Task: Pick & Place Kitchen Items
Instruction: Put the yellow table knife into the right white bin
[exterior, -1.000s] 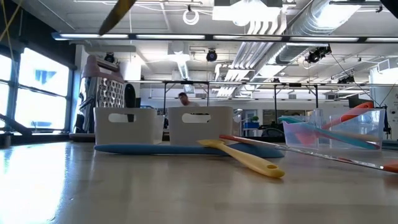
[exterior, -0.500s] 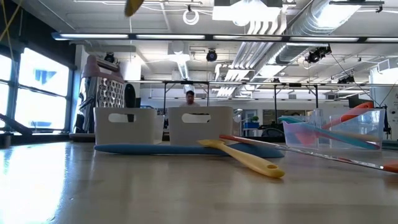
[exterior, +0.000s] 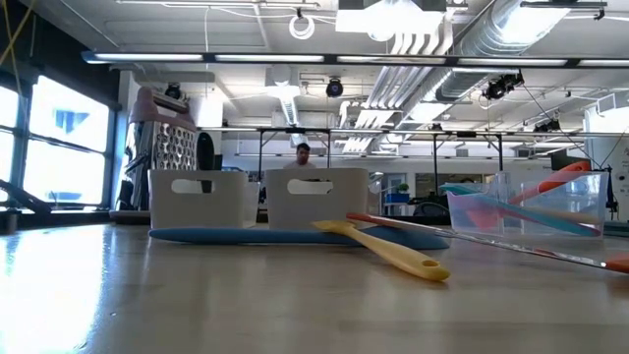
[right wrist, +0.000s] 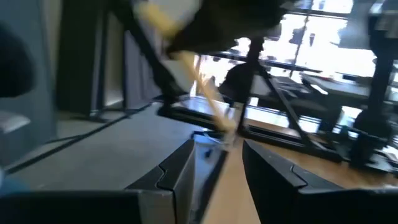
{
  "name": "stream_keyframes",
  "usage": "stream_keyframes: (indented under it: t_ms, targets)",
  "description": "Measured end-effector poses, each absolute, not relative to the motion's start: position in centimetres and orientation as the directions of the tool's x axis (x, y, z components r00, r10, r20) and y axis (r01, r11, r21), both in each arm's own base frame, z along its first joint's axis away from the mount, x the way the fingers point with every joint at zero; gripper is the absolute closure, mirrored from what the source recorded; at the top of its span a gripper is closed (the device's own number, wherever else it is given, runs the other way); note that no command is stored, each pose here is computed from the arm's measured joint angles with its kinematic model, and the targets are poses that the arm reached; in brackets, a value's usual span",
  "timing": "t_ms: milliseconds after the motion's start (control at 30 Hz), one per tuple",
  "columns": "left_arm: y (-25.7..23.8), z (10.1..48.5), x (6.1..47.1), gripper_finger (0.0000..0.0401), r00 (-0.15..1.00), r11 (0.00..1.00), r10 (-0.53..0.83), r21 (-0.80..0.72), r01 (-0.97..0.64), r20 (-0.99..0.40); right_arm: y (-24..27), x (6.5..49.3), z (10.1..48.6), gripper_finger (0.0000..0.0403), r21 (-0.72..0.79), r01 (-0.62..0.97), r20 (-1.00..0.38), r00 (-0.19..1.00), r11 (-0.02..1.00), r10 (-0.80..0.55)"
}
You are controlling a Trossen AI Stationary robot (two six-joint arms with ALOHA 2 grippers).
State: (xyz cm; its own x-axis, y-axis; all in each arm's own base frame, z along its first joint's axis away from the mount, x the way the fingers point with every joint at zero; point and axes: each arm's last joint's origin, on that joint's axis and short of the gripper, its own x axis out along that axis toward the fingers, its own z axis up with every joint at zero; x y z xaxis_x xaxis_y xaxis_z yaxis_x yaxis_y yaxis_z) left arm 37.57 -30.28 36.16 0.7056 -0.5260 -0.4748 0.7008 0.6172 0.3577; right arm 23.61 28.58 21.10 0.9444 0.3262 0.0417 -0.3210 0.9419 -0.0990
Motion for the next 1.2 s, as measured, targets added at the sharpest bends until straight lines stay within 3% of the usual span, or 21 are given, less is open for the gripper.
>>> stream_keyframes:
  t_ms: [167, 467, 1200]
  targets:
    - [-30.6, 36.1, 37.7, 0.0329, 0.683, 0.573, -0.578, 0.374, 0.73, -0.446, 27.5, 24.8, 21.3, 0.0277, -0.077, -0.273, 0.059, 0.959, 0.959, 0.278]
    - [-30.1, 35.6, 38.7, 0.0329, 0.694, 0.582, -0.568, 0.38, 0.719, -0.443, 27.0, 25.7, 21.4, 0.0277, -0.067, -0.411, 0.072, 0.907, 0.909, 0.415]
    - [-27.7, 35.3, 41.2, 0.0329, 0.657, 0.54, -0.638, 0.376, 0.753, -0.401, 26.2, 26.7, 20.7, 0.0277, -0.097, -0.437, 0.011, 0.898, 0.894, 0.44]
